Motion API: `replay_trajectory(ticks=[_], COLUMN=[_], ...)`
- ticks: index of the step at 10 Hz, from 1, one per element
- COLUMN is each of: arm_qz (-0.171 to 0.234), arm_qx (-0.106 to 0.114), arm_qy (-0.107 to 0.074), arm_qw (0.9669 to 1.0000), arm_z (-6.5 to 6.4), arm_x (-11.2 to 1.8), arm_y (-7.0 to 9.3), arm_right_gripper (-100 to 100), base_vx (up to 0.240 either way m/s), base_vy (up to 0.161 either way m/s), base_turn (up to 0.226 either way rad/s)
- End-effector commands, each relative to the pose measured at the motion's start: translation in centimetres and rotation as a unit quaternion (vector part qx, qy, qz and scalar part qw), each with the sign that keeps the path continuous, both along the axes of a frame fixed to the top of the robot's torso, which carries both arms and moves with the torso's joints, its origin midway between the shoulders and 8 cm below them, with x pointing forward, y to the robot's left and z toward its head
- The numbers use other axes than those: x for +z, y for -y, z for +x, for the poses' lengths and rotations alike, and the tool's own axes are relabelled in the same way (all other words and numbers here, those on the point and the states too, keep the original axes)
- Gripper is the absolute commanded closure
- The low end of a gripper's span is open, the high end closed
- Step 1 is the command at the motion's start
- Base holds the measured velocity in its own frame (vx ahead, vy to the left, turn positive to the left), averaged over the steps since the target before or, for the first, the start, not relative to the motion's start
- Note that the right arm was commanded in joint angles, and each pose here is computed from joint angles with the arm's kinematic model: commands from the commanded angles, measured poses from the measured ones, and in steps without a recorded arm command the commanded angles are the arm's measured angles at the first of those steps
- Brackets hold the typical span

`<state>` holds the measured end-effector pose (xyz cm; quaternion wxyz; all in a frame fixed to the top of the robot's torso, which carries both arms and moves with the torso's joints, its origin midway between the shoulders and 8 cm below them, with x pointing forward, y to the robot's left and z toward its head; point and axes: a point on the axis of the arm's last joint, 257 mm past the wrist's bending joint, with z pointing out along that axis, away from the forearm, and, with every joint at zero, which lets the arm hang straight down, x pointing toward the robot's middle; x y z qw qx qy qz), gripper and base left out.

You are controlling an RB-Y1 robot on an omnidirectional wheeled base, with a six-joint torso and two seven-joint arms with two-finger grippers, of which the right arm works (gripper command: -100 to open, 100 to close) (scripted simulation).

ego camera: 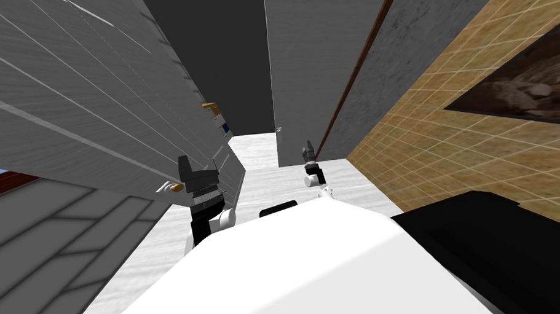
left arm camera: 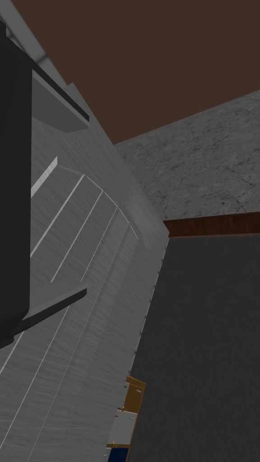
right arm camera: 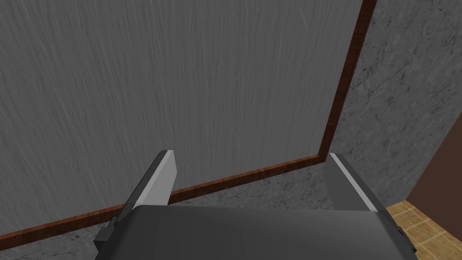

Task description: Pull the door open

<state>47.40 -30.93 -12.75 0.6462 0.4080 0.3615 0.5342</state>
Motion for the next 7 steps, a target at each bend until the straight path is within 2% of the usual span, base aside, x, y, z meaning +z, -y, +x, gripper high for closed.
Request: replay_trajectory(ticks=[1,2,7], arm_qz=[0.005,0.005,0.020], arm_qx=[0.002,0.001,0.002], arm_qy=[-0.009,-0.012,-0.049], arm_qw=[0.9999,0.9999,0.9986], arm_z=[1.0,1.0,3.5], arm_x=[-1.0,-1.3,-4.8], arm_y=[0.1,0.1,0.9], arm_right_gripper=[-100,-100,-100], base_vx=[0.101,0.068,0.087], base_vy=[0.035,0.012,0.017], base_turn=[0.043,0.023,0.050])
